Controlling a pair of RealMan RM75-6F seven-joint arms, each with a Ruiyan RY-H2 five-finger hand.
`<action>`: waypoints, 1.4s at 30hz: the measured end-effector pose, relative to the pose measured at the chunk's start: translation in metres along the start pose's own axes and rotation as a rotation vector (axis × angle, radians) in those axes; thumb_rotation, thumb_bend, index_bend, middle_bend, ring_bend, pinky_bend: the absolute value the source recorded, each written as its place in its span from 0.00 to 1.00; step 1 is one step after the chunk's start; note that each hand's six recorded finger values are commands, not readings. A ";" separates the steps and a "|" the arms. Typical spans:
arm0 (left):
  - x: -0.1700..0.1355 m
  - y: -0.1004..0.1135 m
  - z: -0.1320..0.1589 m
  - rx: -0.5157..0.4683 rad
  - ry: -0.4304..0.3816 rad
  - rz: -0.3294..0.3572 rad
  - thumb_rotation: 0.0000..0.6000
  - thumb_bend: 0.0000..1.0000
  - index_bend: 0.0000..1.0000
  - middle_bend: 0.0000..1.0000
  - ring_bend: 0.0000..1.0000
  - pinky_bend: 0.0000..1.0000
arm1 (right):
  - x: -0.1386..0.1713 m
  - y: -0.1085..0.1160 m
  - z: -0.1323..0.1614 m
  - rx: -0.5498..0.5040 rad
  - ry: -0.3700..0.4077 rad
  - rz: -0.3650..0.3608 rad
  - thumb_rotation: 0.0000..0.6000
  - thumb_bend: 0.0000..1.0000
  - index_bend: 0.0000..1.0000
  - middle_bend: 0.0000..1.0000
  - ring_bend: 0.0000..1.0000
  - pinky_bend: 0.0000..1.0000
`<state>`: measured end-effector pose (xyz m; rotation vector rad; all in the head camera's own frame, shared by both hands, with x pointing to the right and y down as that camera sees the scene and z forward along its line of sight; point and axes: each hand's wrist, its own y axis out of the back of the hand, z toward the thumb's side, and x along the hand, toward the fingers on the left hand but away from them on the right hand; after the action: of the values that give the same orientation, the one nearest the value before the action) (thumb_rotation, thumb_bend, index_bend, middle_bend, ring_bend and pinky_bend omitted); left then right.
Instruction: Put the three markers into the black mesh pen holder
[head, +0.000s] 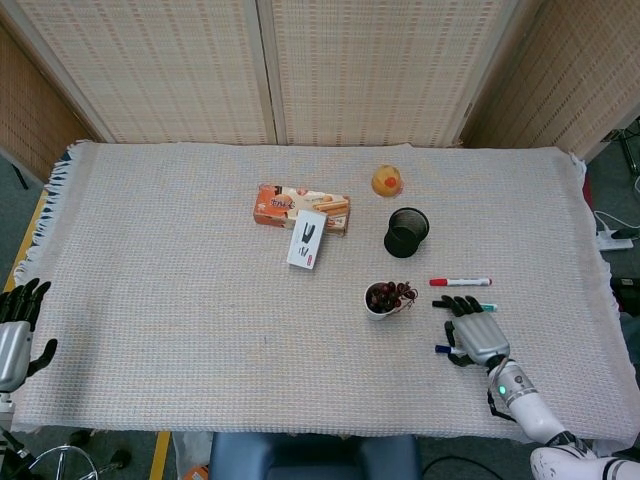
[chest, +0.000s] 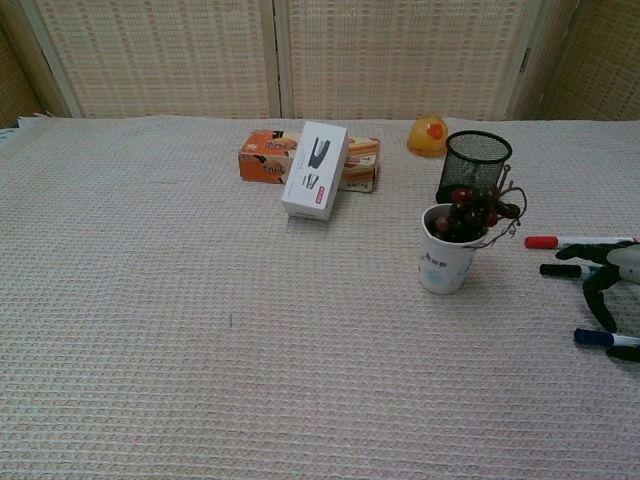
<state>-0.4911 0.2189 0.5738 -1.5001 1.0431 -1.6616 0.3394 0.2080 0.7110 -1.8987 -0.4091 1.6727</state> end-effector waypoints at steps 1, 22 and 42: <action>0.000 0.000 0.000 -0.001 -0.001 0.001 1.00 0.32 0.00 0.00 0.00 0.03 | 0.000 0.002 -0.001 -0.004 -0.002 -0.009 1.00 0.26 0.77 0.02 0.04 0.00; -0.003 0.005 0.004 -0.010 -0.019 0.016 1.00 0.32 0.00 0.00 0.00 0.03 | 0.023 0.117 0.000 -0.250 0.090 -0.329 1.00 0.27 0.79 0.04 0.08 0.00; -0.002 0.007 -0.002 -0.024 -0.001 0.018 1.00 0.32 0.00 0.00 0.00 0.03 | -0.044 0.238 -0.002 -0.570 0.264 -0.541 1.00 0.30 0.78 0.05 0.08 0.00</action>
<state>-0.4926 0.2178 0.5666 -1.5021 1.0762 -1.6415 0.3007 -0.0054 0.6043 -2.0948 -1.2620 0.9916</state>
